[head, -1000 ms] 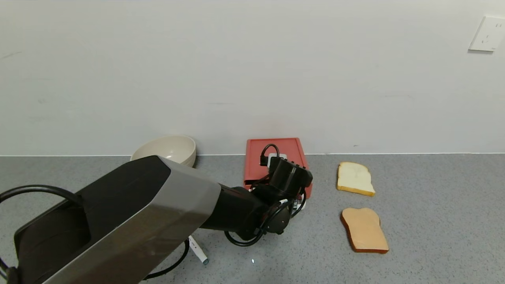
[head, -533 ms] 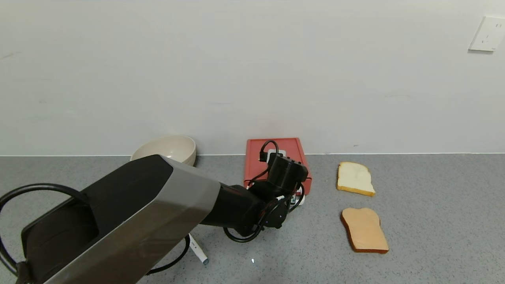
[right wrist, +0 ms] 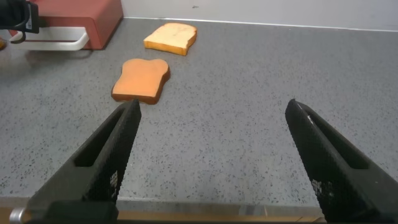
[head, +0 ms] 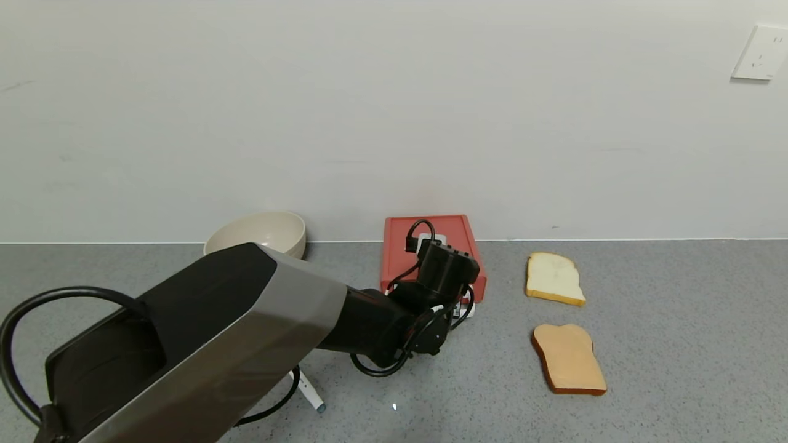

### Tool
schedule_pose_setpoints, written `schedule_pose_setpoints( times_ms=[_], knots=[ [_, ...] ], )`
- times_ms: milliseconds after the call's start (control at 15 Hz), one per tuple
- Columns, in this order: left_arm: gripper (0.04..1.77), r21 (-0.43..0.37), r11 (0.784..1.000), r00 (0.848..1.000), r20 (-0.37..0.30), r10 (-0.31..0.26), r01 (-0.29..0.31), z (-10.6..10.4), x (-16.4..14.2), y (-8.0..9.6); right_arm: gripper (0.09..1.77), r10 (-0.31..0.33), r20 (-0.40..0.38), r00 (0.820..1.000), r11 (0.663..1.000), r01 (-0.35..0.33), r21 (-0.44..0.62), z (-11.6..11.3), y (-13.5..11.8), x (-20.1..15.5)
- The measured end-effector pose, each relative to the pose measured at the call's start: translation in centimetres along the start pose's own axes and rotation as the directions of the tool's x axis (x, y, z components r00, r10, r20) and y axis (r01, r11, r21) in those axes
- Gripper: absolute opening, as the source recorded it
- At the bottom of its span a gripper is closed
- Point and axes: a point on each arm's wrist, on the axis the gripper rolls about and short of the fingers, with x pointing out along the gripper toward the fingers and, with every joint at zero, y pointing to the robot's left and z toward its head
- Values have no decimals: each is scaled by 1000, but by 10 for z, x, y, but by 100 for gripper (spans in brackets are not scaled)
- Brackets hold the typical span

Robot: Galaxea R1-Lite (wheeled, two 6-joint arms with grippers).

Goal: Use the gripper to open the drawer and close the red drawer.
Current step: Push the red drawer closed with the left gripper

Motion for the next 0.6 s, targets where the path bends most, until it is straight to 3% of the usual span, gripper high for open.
schedule_pose_setpoints(
  times_ms=[333, 600],
  knots=[
    [11, 0, 1000, 1000, 9, -5, 5, 6, -7, 2, 171, 0, 0, 1000, 1000, 0, 0, 0, 0, 0],
    [11, -4, 1000, 999, 44, -21, 21, 30, -37, 12, 171, 0, 0, 1000, 1000, 0, 0, 0, 0, 0]
  ],
)
